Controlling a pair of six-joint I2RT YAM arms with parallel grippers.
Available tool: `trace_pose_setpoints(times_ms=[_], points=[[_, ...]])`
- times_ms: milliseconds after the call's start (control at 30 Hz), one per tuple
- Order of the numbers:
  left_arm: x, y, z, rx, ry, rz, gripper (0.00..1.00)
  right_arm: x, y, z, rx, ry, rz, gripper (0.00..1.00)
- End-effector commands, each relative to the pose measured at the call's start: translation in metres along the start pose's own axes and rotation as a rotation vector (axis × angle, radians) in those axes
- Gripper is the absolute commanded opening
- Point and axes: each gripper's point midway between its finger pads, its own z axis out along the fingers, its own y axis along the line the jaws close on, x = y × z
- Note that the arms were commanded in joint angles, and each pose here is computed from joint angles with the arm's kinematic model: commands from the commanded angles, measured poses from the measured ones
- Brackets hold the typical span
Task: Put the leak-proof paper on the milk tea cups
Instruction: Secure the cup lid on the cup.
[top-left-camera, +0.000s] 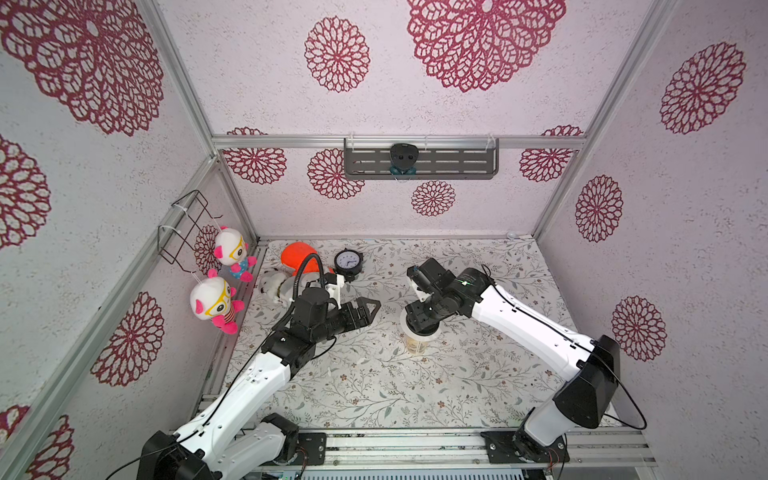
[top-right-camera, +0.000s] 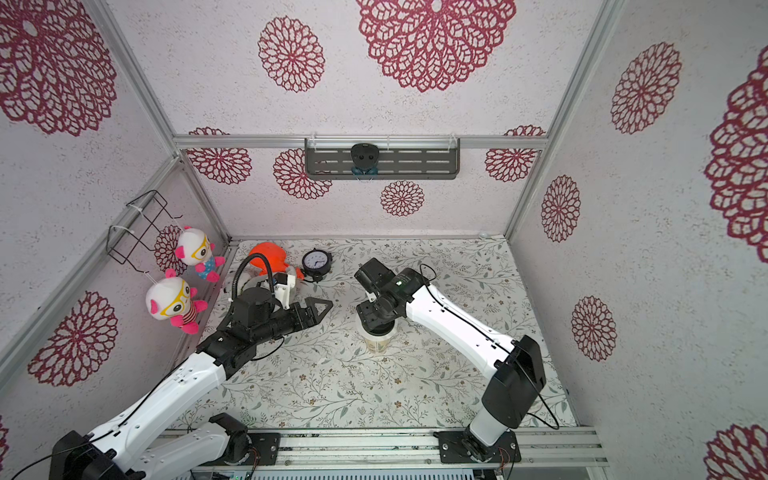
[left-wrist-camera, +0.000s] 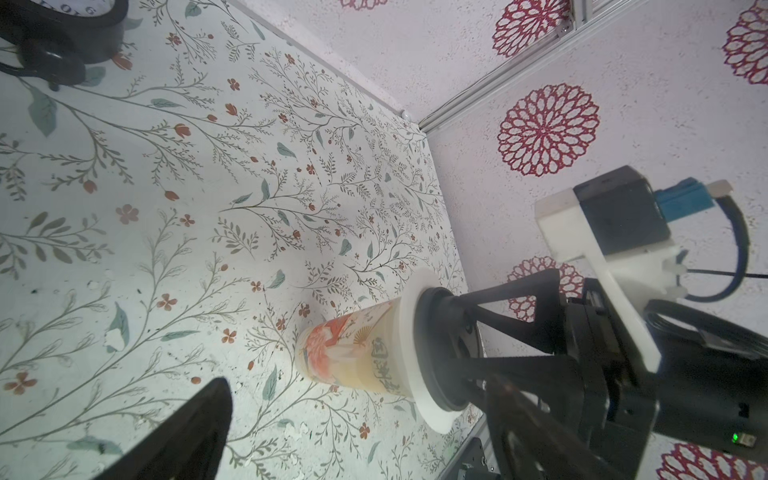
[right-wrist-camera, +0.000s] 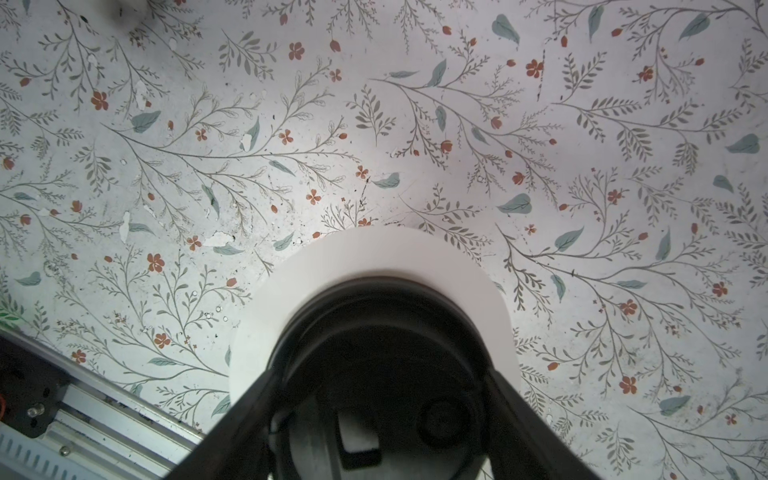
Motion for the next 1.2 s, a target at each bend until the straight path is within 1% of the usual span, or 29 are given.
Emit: trace_pose_setpoints(times_ms=[0, 333, 533, 733, 1000, 1167], points=[[-0.013, -0.013, -0.001, 0.042, -0.028, 0.031, 0.97, -0.005, 0.002, 0.000, -0.018, -0.005, -0.017, 0.52], [-0.010, -0.014, 0.012, 0.066, 0.012, 0.025, 0.98, 0.004, 0.003, 0.014, -0.025, 0.019, -0.013, 0.52], [-0.005, -0.018, 0.027, 0.098, 0.067, 0.002, 0.98, 0.017, -0.003, 0.022, -0.002, 0.050, -0.006, 0.54], [-0.007, -0.019, 0.035, 0.108, 0.079, 0.000, 0.98, 0.030, -0.005, 0.028, -0.009, 0.051, -0.003, 0.55], [-0.007, -0.023, 0.048, 0.117, 0.118, 0.022, 0.98, 0.053, -0.007, 0.042, -0.012, 0.073, -0.030, 0.56], [0.001, -0.034, 0.065, 0.134, 0.172, 0.074, 0.97, 0.069, -0.011, 0.056, 0.001, 0.080, -0.074, 0.57]])
